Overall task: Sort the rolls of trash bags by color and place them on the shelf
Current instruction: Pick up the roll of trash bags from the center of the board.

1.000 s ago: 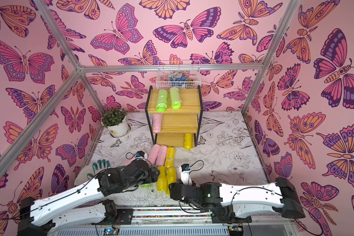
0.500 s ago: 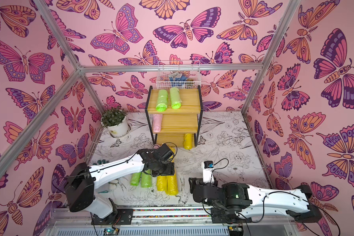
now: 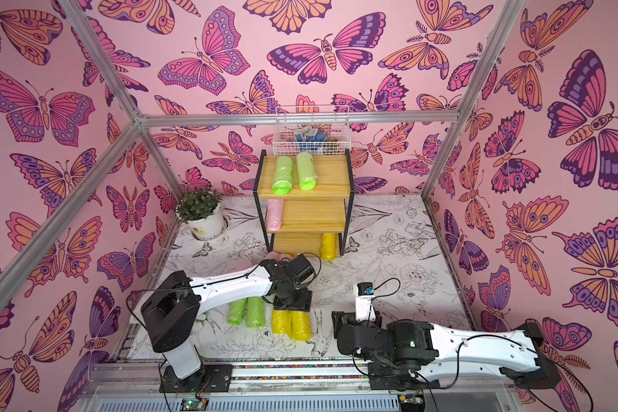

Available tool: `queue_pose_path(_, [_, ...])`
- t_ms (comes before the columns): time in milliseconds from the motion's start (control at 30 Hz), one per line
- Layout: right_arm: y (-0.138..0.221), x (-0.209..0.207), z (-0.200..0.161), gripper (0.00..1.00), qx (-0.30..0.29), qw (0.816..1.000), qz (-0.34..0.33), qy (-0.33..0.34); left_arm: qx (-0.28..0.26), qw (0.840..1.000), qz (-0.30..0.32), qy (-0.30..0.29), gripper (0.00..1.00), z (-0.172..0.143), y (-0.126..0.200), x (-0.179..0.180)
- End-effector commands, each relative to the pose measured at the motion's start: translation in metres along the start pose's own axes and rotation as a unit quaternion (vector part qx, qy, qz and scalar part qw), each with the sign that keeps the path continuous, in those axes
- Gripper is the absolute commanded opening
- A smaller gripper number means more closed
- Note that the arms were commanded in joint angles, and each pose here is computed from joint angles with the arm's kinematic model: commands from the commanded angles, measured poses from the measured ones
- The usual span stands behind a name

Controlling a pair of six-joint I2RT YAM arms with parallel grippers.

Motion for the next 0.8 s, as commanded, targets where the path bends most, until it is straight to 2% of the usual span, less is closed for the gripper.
queue_pose_path(0, [-0.001, -0.009, 0.002, 0.84, -0.031, 0.999, -0.019, -0.021, 0.019, 1.0, 0.021, -0.007, 0.76, -0.004, -0.012, 0.001])
queue_pose_path(133, [-0.001, -0.009, 0.001, 0.82, -0.027, 0.999, -0.021, -0.02, 0.027, 0.999, 0.028, -0.002, 0.73, 0.001, -0.023, -0.003])
queue_pose_path(200, [-0.001, -0.011, 0.001, 0.82, -0.024, 0.999, -0.025, -0.022, 0.035, 0.999, 0.032, 0.002, 0.67, 0.001, -0.03, -0.003])
queue_pose_path(400, [0.003, -0.018, 0.003, 0.8, -0.028, 0.999, -0.026, -0.026, 0.043, 0.998, 0.047, 0.021, 0.33, -0.003, -0.038, 0.002])
queue_pose_path(500, [0.005, -0.018, 0.006, 0.8, -0.034, 0.999, -0.023, -0.022, 0.027, 0.998, 0.037, 0.033, 0.11, -0.002, -0.029, 0.001])
queue_pose_path(533, [0.006, -0.017, 0.008, 0.8, -0.036, 0.999, -0.022, -0.017, 0.016, 0.999, 0.024, 0.038, 0.0, -0.001, -0.022, -0.002])
queue_pose_path(633, [0.012, -0.005, 0.018, 0.85, -0.049, 0.998, -0.012, 0.027, -0.028, 0.997, -0.037, 0.059, 0.0, 0.003, 0.011, -0.013])
queue_pose_path(767, [0.02, 0.027, 0.034, 0.92, -0.061, 0.99, 0.02, 0.124, -0.098, 0.98, -0.139, 0.103, 0.0, 0.007, 0.068, -0.026])
Point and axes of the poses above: each gripper's point midway between its finger pads, its own y axis back along the fingers, its own x axis along the line the jaws close on, z = x × y, the point moved 7 cm from there along y, back along the fingers, and after that the axes turned 2 degrees about y, right-handed, at the moved point
